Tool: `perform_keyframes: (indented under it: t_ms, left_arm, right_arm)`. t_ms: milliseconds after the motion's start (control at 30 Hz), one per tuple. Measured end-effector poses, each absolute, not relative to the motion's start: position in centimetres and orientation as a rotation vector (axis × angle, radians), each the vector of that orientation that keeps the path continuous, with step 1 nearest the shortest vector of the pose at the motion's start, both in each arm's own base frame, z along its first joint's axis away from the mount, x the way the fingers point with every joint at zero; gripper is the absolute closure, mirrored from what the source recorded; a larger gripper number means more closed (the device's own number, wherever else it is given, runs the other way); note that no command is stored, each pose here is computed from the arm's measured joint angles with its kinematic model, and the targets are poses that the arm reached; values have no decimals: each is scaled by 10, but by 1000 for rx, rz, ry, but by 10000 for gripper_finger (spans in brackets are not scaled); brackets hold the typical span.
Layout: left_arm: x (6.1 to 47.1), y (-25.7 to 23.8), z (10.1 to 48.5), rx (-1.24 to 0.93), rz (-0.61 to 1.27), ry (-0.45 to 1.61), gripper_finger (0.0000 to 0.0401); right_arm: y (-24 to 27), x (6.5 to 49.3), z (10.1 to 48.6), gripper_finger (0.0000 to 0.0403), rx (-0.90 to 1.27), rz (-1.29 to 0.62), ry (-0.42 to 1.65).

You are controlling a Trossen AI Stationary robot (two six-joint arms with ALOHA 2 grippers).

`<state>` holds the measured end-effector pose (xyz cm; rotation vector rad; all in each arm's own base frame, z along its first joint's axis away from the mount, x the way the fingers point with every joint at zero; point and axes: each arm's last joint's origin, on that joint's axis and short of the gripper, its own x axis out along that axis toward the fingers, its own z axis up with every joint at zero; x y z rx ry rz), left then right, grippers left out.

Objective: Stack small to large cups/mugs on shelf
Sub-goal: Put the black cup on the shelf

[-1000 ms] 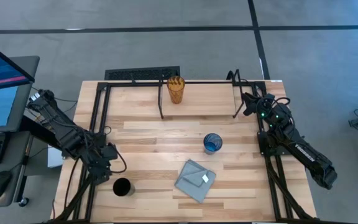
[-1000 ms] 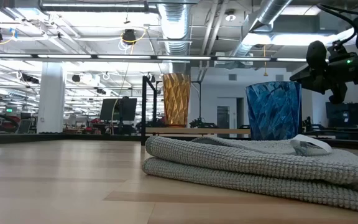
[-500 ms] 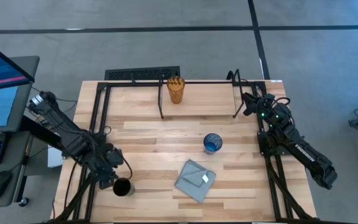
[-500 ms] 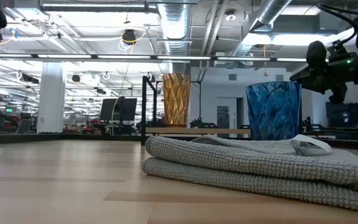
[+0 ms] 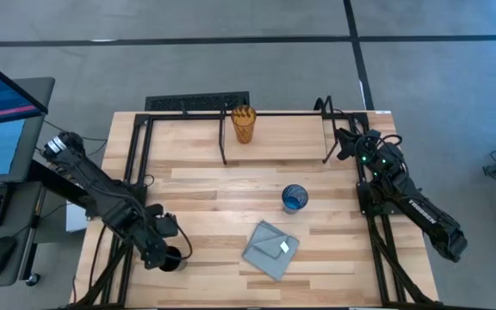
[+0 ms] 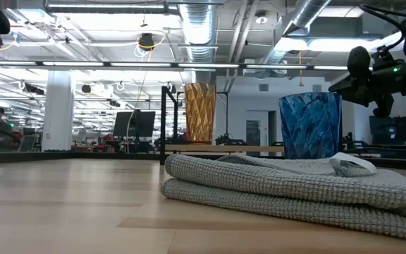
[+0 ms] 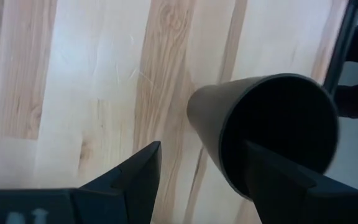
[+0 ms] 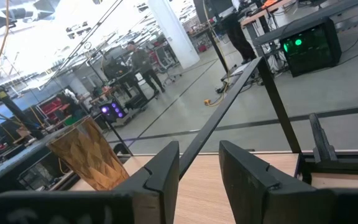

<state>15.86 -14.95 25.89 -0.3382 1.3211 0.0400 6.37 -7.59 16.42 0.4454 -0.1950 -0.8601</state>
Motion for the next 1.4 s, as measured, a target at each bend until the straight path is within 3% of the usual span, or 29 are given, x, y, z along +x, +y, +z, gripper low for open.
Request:
perform_keyframes:
  t_ms: [967,1400]
  left_arm:
    - [164,-152,248,-396,85,1340,196]
    - [165,-150,245,-394,89,1340,313]
  right_arm:
    - [-76,64,164,267,446,-860,-195]
    - [-76,64,164,267,438,-861,-191]
